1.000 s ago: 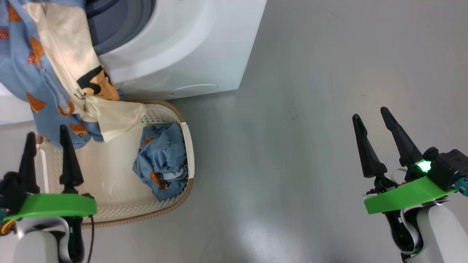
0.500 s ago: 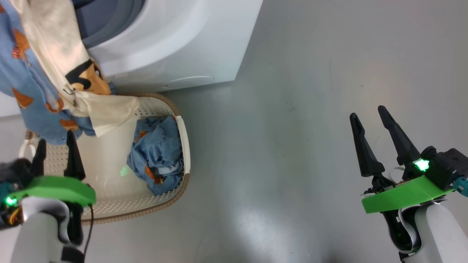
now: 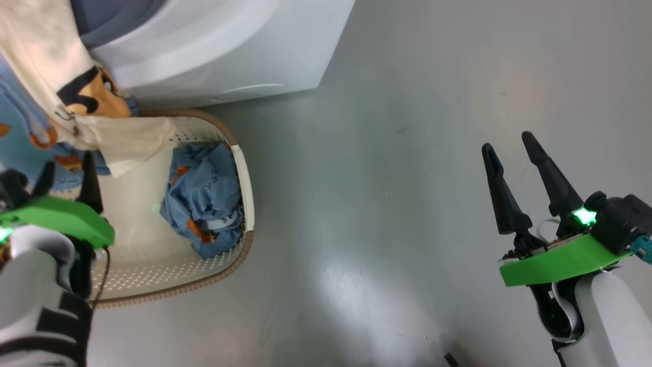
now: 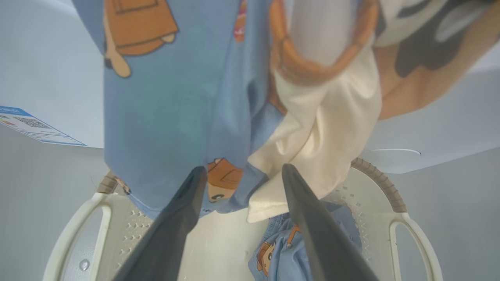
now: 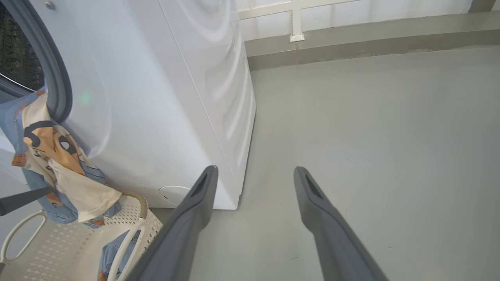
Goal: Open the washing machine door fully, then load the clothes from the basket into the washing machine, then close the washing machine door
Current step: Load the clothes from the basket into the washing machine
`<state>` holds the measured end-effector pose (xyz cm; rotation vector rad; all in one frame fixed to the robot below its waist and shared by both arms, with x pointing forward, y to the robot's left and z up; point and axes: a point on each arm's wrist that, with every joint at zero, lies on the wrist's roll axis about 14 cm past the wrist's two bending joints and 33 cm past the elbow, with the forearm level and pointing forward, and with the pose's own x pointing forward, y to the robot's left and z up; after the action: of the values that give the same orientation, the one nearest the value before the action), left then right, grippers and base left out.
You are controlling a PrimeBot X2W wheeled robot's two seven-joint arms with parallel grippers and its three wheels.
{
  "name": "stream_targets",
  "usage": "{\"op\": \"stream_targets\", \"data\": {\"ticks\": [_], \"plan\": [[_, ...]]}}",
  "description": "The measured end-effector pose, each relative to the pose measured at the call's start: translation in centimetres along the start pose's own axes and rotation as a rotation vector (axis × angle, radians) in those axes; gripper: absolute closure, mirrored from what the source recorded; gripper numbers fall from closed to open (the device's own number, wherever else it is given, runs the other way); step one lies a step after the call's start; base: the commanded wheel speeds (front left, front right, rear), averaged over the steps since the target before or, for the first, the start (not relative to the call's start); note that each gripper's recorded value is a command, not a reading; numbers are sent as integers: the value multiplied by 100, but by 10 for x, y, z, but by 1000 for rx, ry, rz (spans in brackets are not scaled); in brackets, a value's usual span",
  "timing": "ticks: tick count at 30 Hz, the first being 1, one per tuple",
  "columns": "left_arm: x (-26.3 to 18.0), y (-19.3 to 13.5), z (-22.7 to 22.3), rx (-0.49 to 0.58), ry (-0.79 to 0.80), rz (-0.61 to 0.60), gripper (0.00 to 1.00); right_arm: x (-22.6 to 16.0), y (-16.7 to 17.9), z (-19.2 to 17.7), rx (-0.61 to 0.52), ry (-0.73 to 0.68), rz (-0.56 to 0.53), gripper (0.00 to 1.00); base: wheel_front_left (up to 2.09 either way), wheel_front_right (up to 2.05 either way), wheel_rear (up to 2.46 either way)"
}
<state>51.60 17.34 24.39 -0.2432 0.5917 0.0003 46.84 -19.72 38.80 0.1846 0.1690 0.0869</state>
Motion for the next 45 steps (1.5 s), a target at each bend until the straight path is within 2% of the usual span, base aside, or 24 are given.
{"op": "stream_targets", "data": {"ticks": [5, 12, 20, 21, 22, 23, 25, 26, 35, 40, 45], "plan": [[16, 2, 7, 16, 5, -2, 0, 3, -2, -4, -3, 6, -1, 0, 0, 0, 0], [33, -25, 13, 51, -8, -92, 0, 9, -4, -6, -13, 8, -1, 0, 0, 0, 0], [43, -23, 24, 7, -34, -103, 0, 9, -5, -12, -10, 19, -8, 0, 0, 0, 0], [44, -24, 26, 3, -39, -105, 4, 9, -5, -11, -12, 17, -7, 0, 0, 0, 0], [45, -25, 28, -5, -43, -108, 27, 10, -4, -9, -13, 12, -6, 0, 0, 0, 0], [46, -26, 28, -6, -44, -111, 61, 11, -4, -8, -15, 9, -5, 0, 0, 0, 0], [48, -27, 29, -9, -44, -115, 81, 11, -5, -9, -15, 11, -6, 0, 0, 0, 0], [49, -27, 29, -11, -44, -117, 100, 11, -5, -10, -16, 13, -6, 0, 0, 0, 0], [44, -36, 39, -51, -74, -150, 100, 13, -4, -9, -13, 5, -2, 0, 0, 0, 0], [37, -53, 74, -90, -179, -207, 100, 16, 1, -4, -9, -9, 8, 0, 0, 0, 0], [19, -63, 85, -140, -231, -241, 100, 18, 6, 2, -5, -28, 20, 0, 0, 0, 0]]}}
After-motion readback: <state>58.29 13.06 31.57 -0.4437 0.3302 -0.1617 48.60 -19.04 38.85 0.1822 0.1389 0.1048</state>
